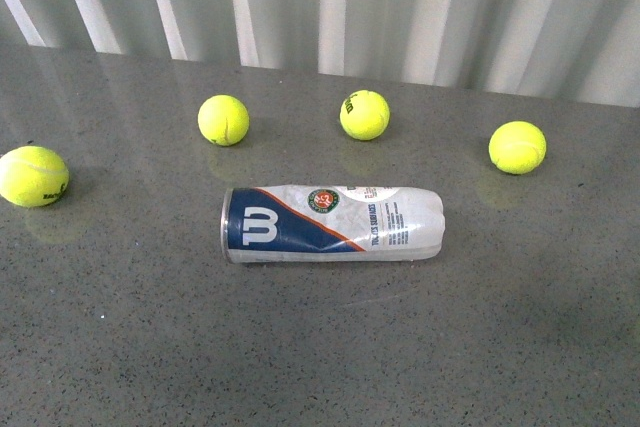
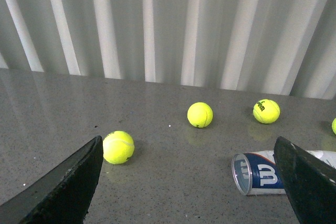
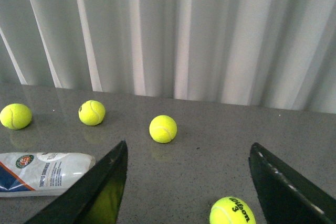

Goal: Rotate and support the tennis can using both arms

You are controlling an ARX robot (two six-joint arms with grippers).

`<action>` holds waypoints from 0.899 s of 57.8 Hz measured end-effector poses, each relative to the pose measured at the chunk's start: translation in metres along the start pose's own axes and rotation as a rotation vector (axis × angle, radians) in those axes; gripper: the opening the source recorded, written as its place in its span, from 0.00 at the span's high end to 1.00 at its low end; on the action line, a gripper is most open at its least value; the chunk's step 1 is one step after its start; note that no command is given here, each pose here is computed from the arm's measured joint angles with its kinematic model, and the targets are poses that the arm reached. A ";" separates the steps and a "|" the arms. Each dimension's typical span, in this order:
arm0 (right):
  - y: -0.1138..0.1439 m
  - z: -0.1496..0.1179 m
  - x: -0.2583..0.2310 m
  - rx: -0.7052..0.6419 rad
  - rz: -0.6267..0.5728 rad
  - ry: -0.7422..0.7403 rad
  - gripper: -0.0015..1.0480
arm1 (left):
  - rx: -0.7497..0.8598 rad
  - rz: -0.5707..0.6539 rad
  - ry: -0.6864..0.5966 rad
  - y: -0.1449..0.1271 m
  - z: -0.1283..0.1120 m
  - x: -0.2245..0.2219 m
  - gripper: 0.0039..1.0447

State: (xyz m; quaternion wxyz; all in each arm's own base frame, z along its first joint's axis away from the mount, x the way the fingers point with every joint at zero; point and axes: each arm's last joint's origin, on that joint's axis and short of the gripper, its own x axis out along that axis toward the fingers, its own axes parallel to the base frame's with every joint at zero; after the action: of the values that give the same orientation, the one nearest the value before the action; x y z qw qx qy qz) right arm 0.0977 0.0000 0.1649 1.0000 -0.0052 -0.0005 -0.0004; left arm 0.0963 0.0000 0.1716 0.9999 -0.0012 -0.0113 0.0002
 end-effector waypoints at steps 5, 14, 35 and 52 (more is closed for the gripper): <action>0.000 0.000 0.000 0.000 0.000 0.000 0.16 | 0.000 0.000 0.000 0.000 0.000 0.000 0.06; 0.000 0.000 0.000 0.001 -0.001 0.000 0.08 | -0.114 -0.106 0.160 -0.004 -0.001 0.004 0.06; 0.000 0.000 0.000 0.001 0.002 -0.001 0.07 | -0.261 -0.291 0.458 -0.036 0.012 0.184 0.06; 0.000 0.000 0.000 0.001 0.002 -0.001 0.07 | -0.239 -0.330 0.714 -0.060 -0.053 0.241 0.06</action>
State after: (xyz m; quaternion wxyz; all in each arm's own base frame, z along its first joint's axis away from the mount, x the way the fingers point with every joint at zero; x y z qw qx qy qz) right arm 0.0977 0.0000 0.1649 1.0000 -0.0049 -0.0011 0.0004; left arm 0.3383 -0.0599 0.1241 0.9205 -0.1155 0.3363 -0.1620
